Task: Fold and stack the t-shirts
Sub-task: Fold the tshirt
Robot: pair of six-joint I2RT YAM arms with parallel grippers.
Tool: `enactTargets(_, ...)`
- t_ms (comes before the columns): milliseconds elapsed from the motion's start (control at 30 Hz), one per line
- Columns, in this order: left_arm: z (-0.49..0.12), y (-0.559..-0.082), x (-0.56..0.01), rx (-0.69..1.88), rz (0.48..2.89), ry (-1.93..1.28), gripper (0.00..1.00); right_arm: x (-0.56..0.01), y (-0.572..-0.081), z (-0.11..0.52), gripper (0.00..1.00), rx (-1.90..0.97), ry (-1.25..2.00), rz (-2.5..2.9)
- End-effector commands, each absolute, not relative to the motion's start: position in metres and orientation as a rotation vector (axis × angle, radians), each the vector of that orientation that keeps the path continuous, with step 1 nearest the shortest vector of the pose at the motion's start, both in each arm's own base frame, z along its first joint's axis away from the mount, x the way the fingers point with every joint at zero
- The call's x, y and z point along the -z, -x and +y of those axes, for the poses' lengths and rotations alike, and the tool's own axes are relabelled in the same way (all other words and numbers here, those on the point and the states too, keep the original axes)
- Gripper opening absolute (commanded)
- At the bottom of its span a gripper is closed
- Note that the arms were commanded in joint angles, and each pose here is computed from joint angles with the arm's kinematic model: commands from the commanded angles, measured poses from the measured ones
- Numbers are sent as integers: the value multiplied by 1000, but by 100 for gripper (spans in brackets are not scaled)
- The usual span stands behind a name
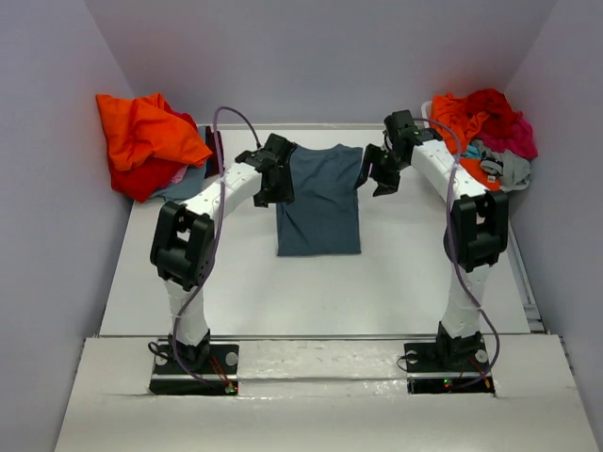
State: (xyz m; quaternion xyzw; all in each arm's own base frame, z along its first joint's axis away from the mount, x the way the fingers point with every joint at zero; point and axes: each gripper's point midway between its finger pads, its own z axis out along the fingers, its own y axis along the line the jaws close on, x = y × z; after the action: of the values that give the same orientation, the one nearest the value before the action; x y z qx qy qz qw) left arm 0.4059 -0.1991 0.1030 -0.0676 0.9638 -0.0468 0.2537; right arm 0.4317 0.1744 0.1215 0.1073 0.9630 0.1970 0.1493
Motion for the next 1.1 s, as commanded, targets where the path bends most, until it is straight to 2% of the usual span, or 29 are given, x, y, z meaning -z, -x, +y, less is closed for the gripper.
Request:
enactTargets(0,-218,-370,-104,235,2667,134,66,-118,-411,181,66,-650,-273,2771)
enactTargets(100,-223,-337,-80,239,2749,72,66,-103,-390,177,66,-650,-282,2810)
enactTargets(333,-227,-305,-60,346,2792,88,68,-68,-352,176,66,-702,-334,2877)
enactTargets(1067,-216,-286,-25,316,2838,149,74,-39,-319,186,67,-851,-336,2919)
